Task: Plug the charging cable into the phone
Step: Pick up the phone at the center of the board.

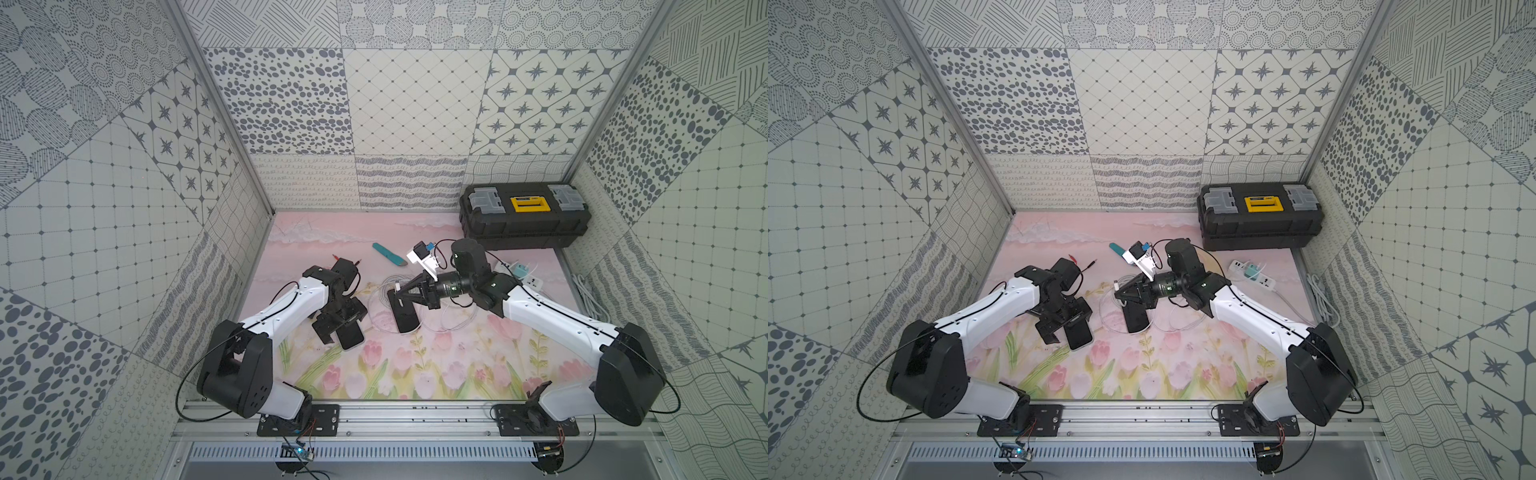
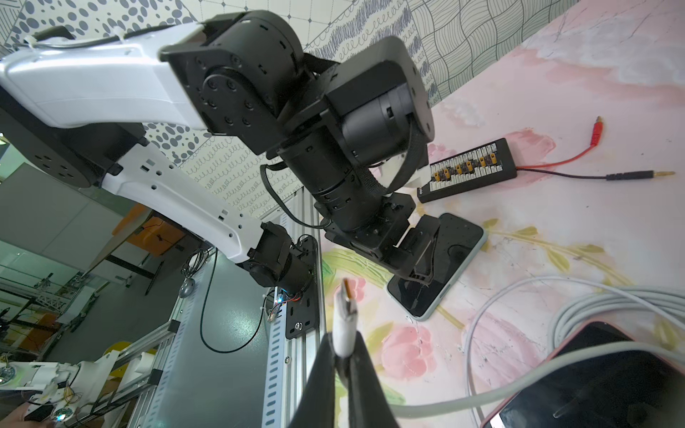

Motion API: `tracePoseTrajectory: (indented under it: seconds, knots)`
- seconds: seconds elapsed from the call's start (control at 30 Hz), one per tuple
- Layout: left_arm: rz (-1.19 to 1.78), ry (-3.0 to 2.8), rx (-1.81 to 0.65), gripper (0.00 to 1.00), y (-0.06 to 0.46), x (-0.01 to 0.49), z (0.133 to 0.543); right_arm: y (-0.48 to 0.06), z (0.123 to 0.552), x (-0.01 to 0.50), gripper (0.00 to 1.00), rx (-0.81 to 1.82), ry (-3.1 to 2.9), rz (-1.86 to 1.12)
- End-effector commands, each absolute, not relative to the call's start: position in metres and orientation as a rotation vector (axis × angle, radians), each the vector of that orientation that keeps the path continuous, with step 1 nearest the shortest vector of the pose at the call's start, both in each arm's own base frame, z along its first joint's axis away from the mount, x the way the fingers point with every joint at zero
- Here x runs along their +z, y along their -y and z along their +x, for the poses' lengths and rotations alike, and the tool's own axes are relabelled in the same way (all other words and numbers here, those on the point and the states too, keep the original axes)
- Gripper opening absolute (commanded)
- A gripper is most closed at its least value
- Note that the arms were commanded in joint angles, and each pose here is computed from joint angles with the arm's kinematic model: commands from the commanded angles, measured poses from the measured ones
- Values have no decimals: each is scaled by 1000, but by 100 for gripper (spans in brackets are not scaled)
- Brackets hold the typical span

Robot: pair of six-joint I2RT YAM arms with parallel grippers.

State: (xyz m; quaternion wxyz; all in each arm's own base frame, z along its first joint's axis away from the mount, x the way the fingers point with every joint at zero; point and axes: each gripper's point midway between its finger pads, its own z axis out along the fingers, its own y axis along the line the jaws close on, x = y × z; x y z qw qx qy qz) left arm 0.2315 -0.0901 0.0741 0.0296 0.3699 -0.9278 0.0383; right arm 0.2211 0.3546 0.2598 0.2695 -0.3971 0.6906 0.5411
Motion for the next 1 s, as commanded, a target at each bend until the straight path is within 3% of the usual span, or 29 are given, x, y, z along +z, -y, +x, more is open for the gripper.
tracePoseTrajectory:
  seconds: [0.0, 0.37, 0.97]
  knots:
    - [1067, 2914, -138, 99, 64, 77, 239, -354, 214, 272, 0, 1457, -1799, -1095]
    - [811, 2880, -97, 99, 74, 37, 256, -354, 212, 270, 0, 1457, -1801, -1098]
    - [816, 2854, -78, 97, 61, 3, 260, -355, 209, 267, 0, 1457, -1803, -1103]
